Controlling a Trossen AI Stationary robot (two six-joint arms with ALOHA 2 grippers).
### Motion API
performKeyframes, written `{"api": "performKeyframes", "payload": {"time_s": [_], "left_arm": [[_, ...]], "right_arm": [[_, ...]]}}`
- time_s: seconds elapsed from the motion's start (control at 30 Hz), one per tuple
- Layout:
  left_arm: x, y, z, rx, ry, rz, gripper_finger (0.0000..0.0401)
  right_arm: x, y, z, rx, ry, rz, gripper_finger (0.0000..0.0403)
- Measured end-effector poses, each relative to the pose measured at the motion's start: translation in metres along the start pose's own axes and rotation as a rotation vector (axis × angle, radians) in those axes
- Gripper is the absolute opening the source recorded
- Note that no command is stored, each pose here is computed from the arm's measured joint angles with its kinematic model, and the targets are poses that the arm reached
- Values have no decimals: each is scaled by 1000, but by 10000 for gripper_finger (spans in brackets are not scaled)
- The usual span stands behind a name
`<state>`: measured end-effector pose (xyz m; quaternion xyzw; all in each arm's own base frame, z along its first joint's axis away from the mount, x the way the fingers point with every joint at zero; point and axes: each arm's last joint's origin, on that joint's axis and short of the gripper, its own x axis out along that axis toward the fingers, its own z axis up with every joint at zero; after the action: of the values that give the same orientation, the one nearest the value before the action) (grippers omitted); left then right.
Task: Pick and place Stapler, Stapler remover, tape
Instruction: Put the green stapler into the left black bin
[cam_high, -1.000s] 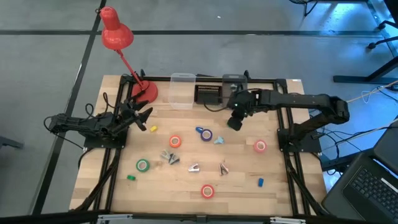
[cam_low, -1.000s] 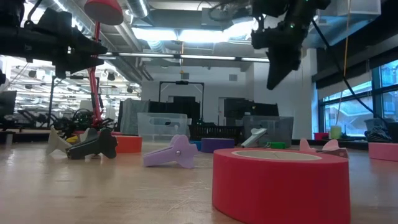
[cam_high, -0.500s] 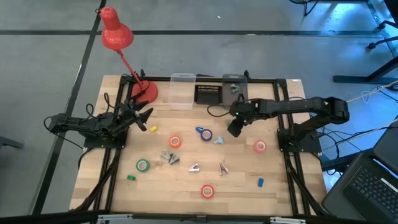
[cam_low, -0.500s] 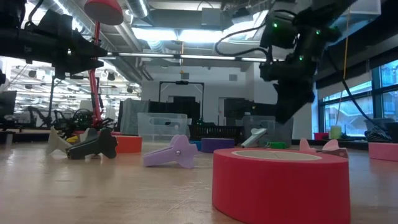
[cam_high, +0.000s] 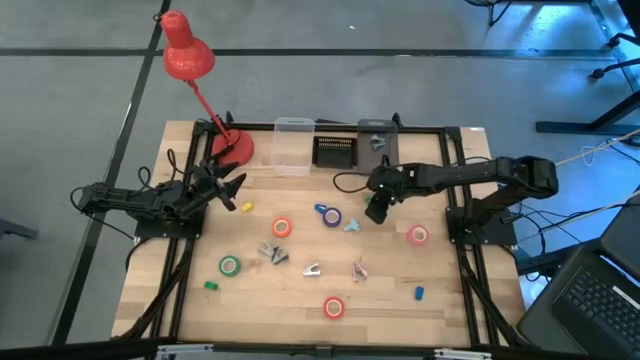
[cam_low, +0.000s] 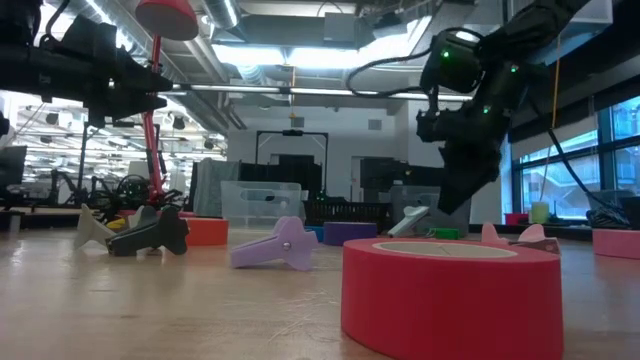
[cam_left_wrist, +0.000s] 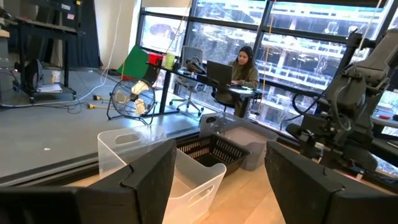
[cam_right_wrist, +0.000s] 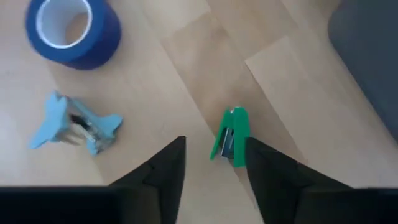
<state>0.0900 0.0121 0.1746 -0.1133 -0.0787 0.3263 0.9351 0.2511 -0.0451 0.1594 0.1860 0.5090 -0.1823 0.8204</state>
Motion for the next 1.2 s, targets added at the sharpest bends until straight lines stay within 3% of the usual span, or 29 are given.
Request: {"api": "performKeyframes", "payload": {"time_s": [0.2,0.4,0.6,0.83,1.03,1.2], "left_arm": [[0,0,0,0,0,0,237],[0,0,0,0,0,-1,237],[0,0,0,0,0,0,237],[0,0,0,0,0,0,237],[0,0,0,0,0,0,237],[0,0,0,4,-1,3,237]], "right_arm": [[22,-1,-3,-3,53,-37,228],[40,-1,-3,-6,75,-68,234],[38,-1,-2,-5,48,-92,177],[34,-1,-2,4,50,-62,53],[32,5,-1,37,63,29,57],[21,25,19,-51,12,139,57]]}}
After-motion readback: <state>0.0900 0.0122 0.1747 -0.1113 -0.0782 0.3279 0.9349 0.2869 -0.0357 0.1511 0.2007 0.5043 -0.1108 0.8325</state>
